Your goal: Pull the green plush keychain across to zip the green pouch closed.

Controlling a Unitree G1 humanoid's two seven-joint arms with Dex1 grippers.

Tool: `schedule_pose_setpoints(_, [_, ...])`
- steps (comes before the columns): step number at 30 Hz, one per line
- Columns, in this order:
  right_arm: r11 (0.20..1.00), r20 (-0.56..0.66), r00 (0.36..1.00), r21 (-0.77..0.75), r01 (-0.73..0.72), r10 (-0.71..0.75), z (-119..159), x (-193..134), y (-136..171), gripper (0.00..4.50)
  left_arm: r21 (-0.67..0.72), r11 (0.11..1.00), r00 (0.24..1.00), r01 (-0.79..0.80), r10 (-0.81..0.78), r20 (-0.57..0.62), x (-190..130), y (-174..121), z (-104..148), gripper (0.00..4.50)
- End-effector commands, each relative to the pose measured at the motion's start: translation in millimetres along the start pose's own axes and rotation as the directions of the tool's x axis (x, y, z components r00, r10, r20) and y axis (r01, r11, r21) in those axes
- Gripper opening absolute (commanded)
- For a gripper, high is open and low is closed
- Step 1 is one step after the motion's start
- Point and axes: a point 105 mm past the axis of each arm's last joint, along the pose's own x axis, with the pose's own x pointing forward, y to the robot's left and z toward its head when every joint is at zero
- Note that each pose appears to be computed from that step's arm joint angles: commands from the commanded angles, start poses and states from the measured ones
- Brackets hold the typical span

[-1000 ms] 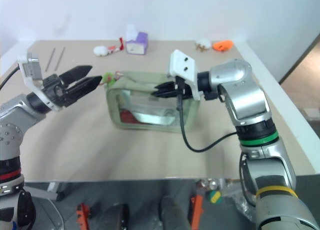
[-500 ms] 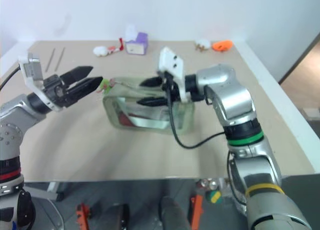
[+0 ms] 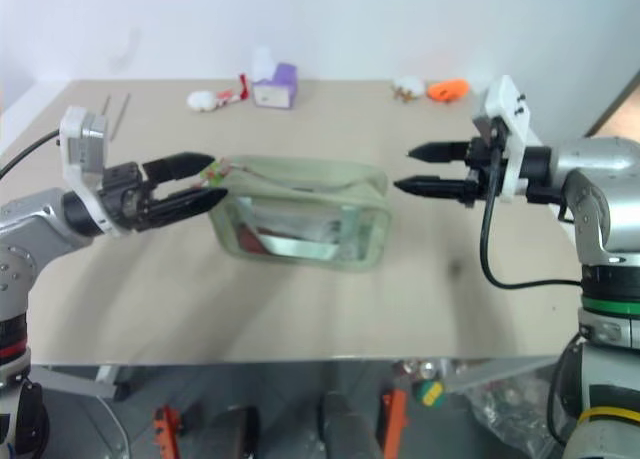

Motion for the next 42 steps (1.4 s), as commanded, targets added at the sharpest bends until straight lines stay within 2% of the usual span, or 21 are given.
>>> schedule_pose_setpoints(1, [0.998, 0.044, 0.999, -0.057, 0.017, -0.014, 18, -9, 7, 3.0, 0.05, 0.998, 1.0, 0.028, -0.028, -0.012, 1, -5, 9, 4.5])
schedule_pose_setpoints(14, [0.997, -0.015, 0.997, 0.006, -0.078, 0.079, -10, 23, 30, 3.0, 0.008, 1.0, 1.0, 0.012, -0.012, 0.018, -7, 3, 12, 4.5])
schedule_pose_setpoints(22, [0.998, -0.046, 0.997, -0.014, -0.063, 0.063, -17, 33, 25, 3.0, -0.016, 1.0, 0.999, -0.002, 0.003, 0.049, -12, 5, 16, 4.5])
schedule_pose_setpoints(26, [0.998, -0.031, 0.998, -0.022, -0.055, 0.054, -15, 34, 22, 1.87, -0.02, 1.0, 0.998, -0.019, 0.02, 0.06, -16, 7, 19, 4.5])
schedule_pose_setpoints(31, [0.998, -0.023, 0.998, -0.021, -0.056, 0.055, -13, 36, 20, 0.16, -0.02, 0.999, 0.997, -0.044, 0.045, 0.06, -19, 9, 18, 4.5])
schedule_pose_setpoints(32, [0.998, -0.024, 0.998, -0.021, -0.059, 0.058, -13, 36, 21, 0.04, -0.02, 0.998, 0.996, -0.054, 0.055, 0.064, -20, 10, 19, 4.5])
schedule_pose_setpoints(35, [0.997, -0.027, 0.997, -0.027, -0.071, 0.07, -13, 39, 23, 0.04, -0.026, 0.991, 0.987, -0.128, 0.13, 0.097, -29, 23, 21, 4.5])
schedule_pose_setpoints(38, [0.998, -0.038, 0.998, -0.018, -0.052, 0.051, -15, 42, 21, 0.04, -0.071, 0.958, 0.951, -0.279, 0.286, 0.118, -46, 50, 18, 4.5])
schedule_pose_setpoints(42, [0.997, -0.051, 0.996, -0.014, -0.069, 0.069, -19, 45, 25, 0.04, -0.08, 0.906, 0.908, -0.416, 0.419, 0.025, -59, 71, -6, 4.5])
